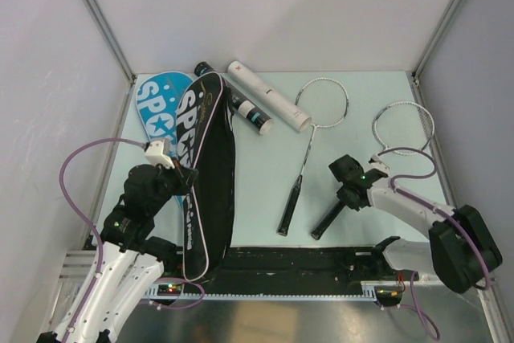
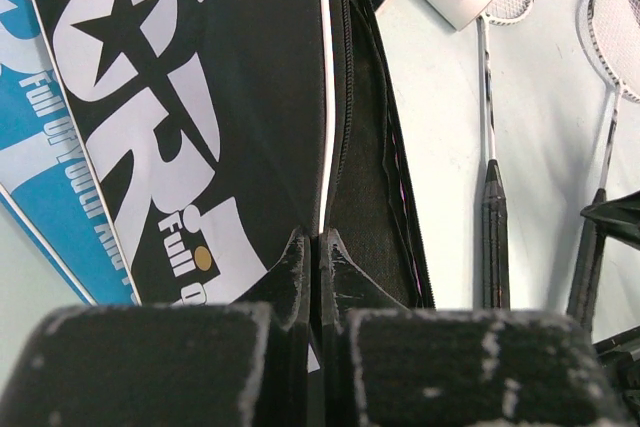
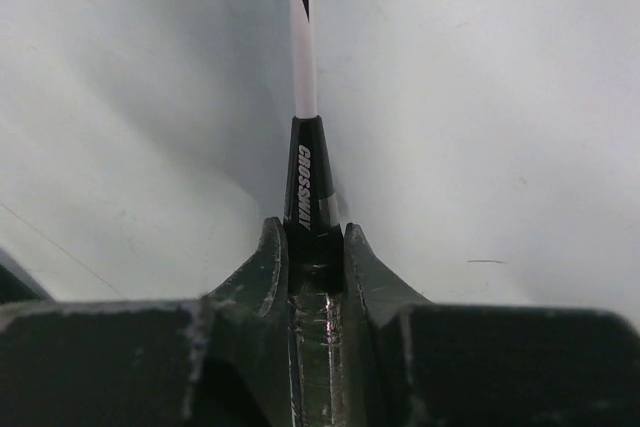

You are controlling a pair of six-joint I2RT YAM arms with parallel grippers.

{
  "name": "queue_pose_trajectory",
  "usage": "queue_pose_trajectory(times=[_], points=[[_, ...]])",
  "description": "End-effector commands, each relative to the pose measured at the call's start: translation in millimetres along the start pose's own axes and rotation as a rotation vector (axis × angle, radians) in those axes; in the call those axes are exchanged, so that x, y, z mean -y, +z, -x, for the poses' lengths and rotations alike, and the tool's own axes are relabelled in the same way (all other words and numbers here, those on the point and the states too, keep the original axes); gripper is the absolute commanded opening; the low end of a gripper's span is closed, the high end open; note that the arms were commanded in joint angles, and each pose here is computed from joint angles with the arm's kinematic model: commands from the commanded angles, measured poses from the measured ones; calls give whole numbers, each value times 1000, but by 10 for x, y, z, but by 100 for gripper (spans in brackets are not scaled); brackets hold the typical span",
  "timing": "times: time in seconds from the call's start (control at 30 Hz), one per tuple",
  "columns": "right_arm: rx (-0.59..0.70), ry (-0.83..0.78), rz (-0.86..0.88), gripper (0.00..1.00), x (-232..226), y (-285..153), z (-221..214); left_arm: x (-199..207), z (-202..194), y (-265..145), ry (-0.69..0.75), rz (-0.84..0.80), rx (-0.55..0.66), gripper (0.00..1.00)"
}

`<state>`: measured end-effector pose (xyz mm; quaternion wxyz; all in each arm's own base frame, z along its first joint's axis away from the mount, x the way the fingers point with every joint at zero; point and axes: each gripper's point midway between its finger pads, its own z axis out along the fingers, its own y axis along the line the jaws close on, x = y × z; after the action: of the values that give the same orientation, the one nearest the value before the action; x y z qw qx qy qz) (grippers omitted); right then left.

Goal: Pack up the badminton gear
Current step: Pick up the racket from the center of the board.

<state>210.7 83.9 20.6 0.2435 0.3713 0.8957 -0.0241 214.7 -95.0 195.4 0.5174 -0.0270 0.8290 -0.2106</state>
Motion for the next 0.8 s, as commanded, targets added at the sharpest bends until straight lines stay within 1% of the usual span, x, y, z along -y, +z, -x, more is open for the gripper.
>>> queue_pose_trajectory(times=[0.0, 0.1, 0.17, 0.3, 0.43, 0.57, 0.77], points=[[223, 51, 64, 0, -41, -185, 481, 29, 191, -8, 22, -8, 76, 0], [338, 23, 101, 0, -47, -343, 702, 29, 196, -11, 20, -7, 78, 0], [395, -17, 173, 0, -152, -480, 816, 29, 194, -10, 20, -7, 78, 0], [475, -148, 307, 0, -356, -749, 898, -21, 226, -4, -9, 28, 91, 0], [526, -248, 429, 0, -532, -1017, 872, -30, 220, 34, -56, 44, 83, 0], [531, -342, 545, 0, -691, -1260, 664, -16, 211, 92, -89, 51, 59, 0], [432, -517, 684, 0, -817, -1559, 123, 27, 345, 143, -122, 55, 81, 0]])
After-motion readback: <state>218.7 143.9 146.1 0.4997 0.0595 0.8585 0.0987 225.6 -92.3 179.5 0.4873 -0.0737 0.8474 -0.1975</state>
